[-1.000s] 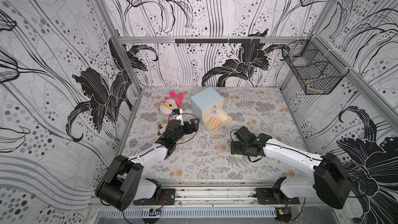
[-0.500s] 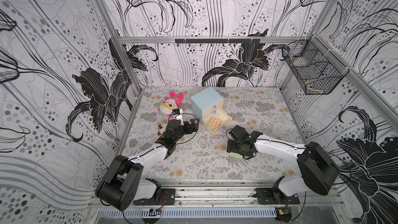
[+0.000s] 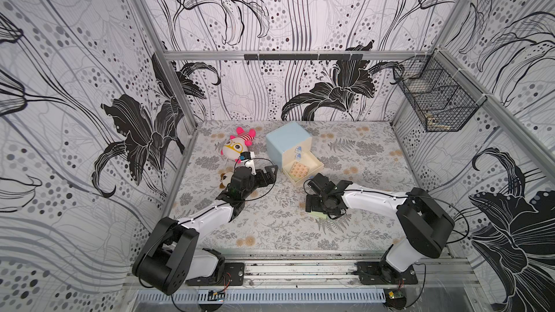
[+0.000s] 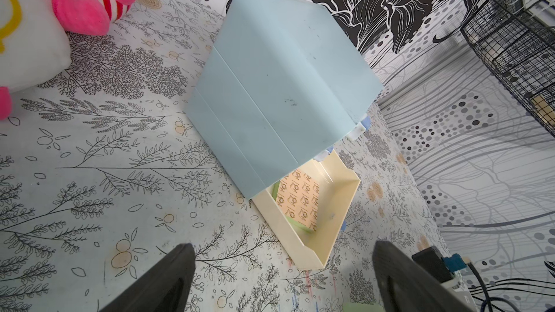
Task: Please put the sticky notes in the drawer by color
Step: Pick up the sticky notes from the center of the board, then place the sticky notes in the drawer.
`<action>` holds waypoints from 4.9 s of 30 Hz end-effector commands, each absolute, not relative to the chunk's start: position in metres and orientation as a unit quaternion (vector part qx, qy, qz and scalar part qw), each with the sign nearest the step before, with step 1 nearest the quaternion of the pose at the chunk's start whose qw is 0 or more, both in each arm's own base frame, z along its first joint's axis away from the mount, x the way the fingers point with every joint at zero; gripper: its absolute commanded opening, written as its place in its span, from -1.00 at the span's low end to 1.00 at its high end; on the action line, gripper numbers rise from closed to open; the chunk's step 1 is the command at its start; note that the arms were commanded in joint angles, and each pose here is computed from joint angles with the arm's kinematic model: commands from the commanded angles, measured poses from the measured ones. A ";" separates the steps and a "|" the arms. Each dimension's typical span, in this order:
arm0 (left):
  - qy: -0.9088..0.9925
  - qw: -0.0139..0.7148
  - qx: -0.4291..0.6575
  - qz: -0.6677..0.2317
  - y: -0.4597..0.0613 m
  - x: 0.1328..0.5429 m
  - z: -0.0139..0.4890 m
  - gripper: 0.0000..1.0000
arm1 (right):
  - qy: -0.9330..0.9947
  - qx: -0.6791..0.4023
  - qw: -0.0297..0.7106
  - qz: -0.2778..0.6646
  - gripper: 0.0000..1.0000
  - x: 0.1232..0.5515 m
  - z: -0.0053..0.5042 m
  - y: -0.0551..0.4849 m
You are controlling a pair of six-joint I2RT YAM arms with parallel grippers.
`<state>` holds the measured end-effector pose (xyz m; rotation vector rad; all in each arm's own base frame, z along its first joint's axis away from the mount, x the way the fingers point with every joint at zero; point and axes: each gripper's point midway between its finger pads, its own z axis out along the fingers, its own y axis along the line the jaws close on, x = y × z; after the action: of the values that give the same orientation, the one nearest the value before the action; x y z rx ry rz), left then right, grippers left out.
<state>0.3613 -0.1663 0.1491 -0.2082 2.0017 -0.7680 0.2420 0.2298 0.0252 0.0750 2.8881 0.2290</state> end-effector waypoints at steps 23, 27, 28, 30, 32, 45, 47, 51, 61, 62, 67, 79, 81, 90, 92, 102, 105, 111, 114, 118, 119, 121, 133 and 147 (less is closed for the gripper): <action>0.810 0.495 -0.082 -0.303 -0.163 0.365 0.164 0.94 | 0.995 -0.021 0.097 0.018 0.88 0.260 -0.017 0.243; 0.812 0.496 -0.083 -0.297 -0.160 0.365 0.163 0.94 | 0.994 -0.033 0.102 0.024 0.89 0.268 -0.014 0.253; 0.812 0.496 -0.083 -0.295 -0.160 0.364 0.162 0.95 | 0.994 -0.036 0.102 0.022 0.89 0.268 -0.013 0.252; 0.813 0.496 -0.084 -0.294 -0.159 0.364 0.161 0.95 | 0.993 -0.044 0.106 0.017 0.89 0.267 -0.010 0.248; 0.813 0.496 -0.085 -0.293 -0.159 0.364 0.161 0.94 | 0.991 -0.081 0.101 0.037 0.97 0.262 -0.007 0.254; 0.810 0.494 -0.085 -0.303 -0.162 0.365 0.160 0.94 | 0.987 -0.149 0.067 0.003 0.94 0.240 -0.016 0.235; 0.811 0.494 -0.087 -0.303 -0.161 0.364 0.159 0.95 | 0.986 -0.148 0.068 -0.018 0.92 0.240 -0.018 0.229; 0.812 0.492 -0.085 -0.301 -0.161 0.364 0.159 0.94 | 0.984 -0.159 0.068 -0.031 0.92 0.237 -0.013 0.224; 0.811 0.493 -0.086 -0.304 -0.162 0.366 0.159 0.94 | 0.979 -0.186 0.075 -0.041 0.91 0.235 -0.001 0.219; 0.811 0.493 -0.085 -0.305 -0.163 0.365 0.160 0.95 | 0.978 -0.189 0.075 -0.043 0.90 0.235 -0.001 0.218; 0.810 0.494 -0.086 -0.305 -0.162 0.365 0.161 0.94 | 0.976 -0.195 0.074 -0.055 0.86 0.235 -0.002 0.215; 0.810 0.494 -0.086 -0.303 -0.161 0.365 0.161 0.94 | 0.977 -0.187 0.078 -0.068 0.70 0.240 -0.004 0.214; 0.810 0.494 -0.086 -0.303 -0.161 0.365 0.161 0.94 | 0.977 -0.186 0.079 -0.067 0.69 0.241 -0.003 0.214; 0.810 0.494 -0.085 -0.305 -0.163 0.366 0.161 0.94 | 0.978 -0.178 0.098 -0.055 0.66 0.247 0.010 0.221; 0.810 0.494 -0.085 -0.305 -0.162 0.365 0.161 0.94 | 0.978 -0.177 0.104 -0.044 0.66 0.248 0.015 0.224; 0.809 0.496 -0.086 -0.303 -0.162 0.366 0.163 0.94 | 0.975 -0.166 0.142 -0.027 0.67 0.260 0.043 0.230; 0.809 0.497 -0.086 -0.302 -0.161 0.366 0.163 0.94 | 0.974 -0.166 0.155 -0.022 0.67 0.266 0.052 0.233; 0.809 0.497 -0.087 -0.299 -0.160 0.366 0.164 0.94 | 0.970 -0.163 0.178 -0.004 0.67 0.283 0.071 0.238; 0.810 0.498 -0.088 -0.296 -0.159 0.365 0.164 0.94 | 0.969 -0.156 0.190 0.007 0.67 0.295 0.080 0.237; 0.810 0.499 -0.088 -0.294 -0.158 0.365 0.165 0.94 | 0.966 -0.151 0.209 0.022 0.67 0.313 0.095 0.237; 0.809 0.500 -0.090 -0.294 -0.157 0.365 0.166 0.94 | 0.965 -0.151 0.213 0.025 0.67 0.318 0.099 0.238; 0.810 0.500 -0.090 -0.293 -0.157 0.365 0.165 0.94 | 0.962 -0.151 0.224 0.028 0.67 0.328 0.106 0.238; 0.812 0.500 -0.094 -0.285 -0.154 0.365 0.163 0.94 | 0.940 -0.148 0.304 0.038 0.67 0.421 0.141 0.250; 0.816 0.500 -0.103 -0.272 -0.147 0.364 0.160 0.95 | 0.914 -0.132 0.377 0.065 0.67 0.469 0.145 0.267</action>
<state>0.3597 -0.1508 0.1496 -0.2517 2.0088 -0.6766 0.4558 0.2630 0.1365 -0.3520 2.4184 0.1395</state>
